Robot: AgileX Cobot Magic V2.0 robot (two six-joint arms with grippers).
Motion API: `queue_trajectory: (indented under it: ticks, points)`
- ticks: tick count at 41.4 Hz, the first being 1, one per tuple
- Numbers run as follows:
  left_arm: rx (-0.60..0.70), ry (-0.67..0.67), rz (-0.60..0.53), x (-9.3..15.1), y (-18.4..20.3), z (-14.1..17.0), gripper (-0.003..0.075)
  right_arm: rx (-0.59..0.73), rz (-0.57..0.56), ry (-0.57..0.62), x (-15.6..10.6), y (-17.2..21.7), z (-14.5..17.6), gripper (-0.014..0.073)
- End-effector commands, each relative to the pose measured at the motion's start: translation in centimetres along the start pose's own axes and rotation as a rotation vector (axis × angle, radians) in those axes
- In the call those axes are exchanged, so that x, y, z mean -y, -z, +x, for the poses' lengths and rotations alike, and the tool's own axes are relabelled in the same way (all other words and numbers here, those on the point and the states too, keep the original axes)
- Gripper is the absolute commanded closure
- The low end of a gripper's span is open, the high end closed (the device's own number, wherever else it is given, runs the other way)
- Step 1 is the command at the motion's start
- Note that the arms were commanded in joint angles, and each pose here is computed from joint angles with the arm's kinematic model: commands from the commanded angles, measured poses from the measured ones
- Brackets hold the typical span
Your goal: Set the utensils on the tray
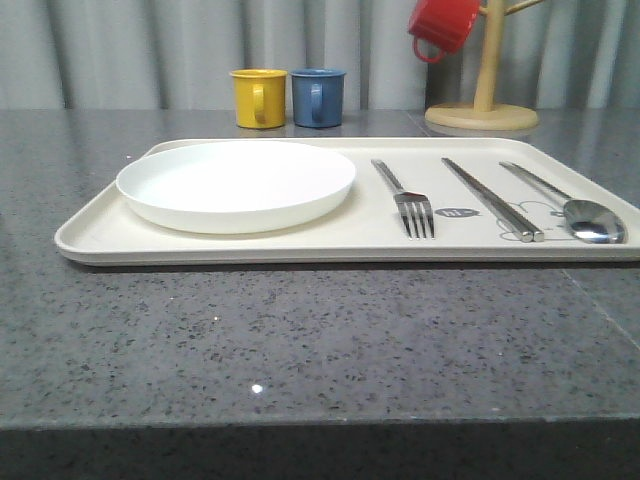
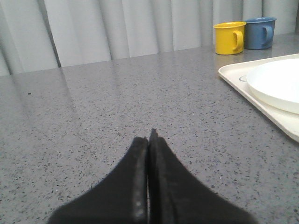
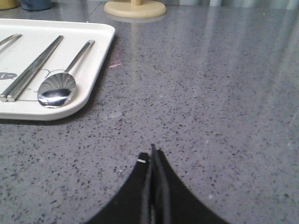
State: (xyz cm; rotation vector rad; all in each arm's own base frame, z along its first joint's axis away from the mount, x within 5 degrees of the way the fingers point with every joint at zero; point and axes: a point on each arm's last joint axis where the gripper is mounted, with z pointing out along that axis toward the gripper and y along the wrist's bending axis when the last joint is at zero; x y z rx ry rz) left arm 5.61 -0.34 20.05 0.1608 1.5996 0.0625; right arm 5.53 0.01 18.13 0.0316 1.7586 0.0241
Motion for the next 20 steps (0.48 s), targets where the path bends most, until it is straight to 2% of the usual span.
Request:
queue_trajectory:
  ticks: [1,20]
  points:
    - [0.106,0.013,-0.007,-0.08,0.20,-0.81,0.0739,0.104,0.006,0.013,0.02,0.19,-0.94,0.0708]
    - [0.106,0.013,-0.007,-0.08,0.20,-0.81,0.0739,0.104,0.006,0.013,0.02,0.19,-0.94,0.0708]
